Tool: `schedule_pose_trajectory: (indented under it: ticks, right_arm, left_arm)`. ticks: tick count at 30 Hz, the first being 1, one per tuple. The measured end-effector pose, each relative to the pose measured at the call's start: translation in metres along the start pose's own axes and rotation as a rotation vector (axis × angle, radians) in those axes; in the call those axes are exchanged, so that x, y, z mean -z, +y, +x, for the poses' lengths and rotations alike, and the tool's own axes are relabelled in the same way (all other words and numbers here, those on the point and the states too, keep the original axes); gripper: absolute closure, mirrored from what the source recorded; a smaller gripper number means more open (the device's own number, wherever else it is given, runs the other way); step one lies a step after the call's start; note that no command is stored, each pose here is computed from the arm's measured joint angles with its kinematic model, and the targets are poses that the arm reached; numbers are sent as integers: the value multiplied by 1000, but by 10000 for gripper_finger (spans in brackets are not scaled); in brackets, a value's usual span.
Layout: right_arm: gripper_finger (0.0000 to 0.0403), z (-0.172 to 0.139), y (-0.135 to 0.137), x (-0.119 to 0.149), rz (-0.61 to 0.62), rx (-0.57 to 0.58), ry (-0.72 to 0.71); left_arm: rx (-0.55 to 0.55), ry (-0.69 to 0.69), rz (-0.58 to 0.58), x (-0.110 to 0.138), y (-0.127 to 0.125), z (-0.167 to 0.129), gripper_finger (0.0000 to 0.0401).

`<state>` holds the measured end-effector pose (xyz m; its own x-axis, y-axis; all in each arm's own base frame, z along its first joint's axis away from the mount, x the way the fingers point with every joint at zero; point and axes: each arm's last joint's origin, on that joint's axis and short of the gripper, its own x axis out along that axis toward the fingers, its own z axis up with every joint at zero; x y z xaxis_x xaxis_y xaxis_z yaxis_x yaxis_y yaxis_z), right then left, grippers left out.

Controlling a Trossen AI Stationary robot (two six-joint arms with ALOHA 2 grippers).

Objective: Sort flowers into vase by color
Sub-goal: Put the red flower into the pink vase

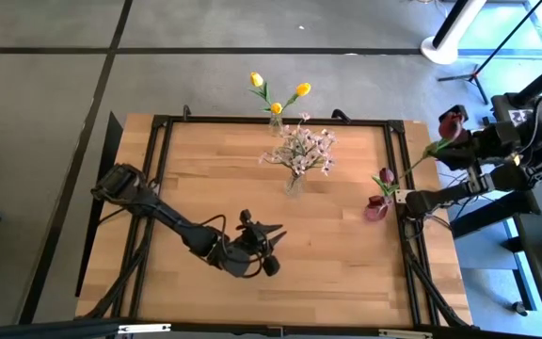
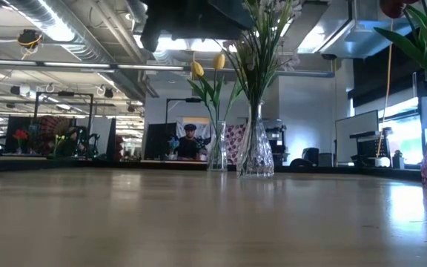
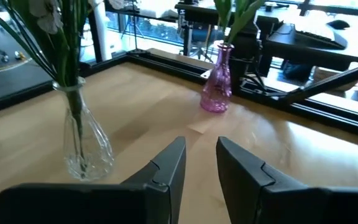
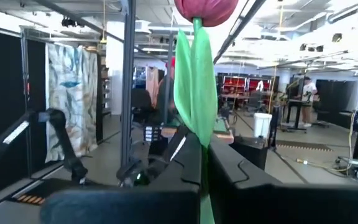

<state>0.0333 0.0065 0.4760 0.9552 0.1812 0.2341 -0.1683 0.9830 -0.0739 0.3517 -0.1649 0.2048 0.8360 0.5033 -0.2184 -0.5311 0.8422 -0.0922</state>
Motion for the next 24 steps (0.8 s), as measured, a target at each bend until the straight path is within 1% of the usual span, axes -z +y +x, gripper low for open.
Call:
schedule_pose_trajectory:
  ticks: [3, 9, 14, 16, 19, 22, 24]
  right_arm:
    - [398, -17, 1, 15, 5, 0, 5]
    - [397, -63, 1, 31, 9, 5, -48]
    - [397, -88, 2, 53, 33, 6, -79]
    - [397, -92, 2, 67, 53, 21, -73]
    - [397, -89, 3, 91, 62, 70, -91]
    - [399, -78, 5, 113, 88, 76, -94]
    - [398, -72, 6, 123, 98, 80, -54]
  left_arm:
    - [-13, -1, 21, -1, 3, 4, 313]
    - [-39, -14, 68, -2, 3, 3, 313]
    - [-88, -35, 75, -3, 5, 4, 313]
    - [-112, -44, 69, -4, 7, 6, 313]
    - [-143, -57, 55, -6, 10, 9, 313]
    - [-165, -68, 41, -8, 13, 13, 313]
    - [-172, -72, 30, -9, 15, 16, 313]
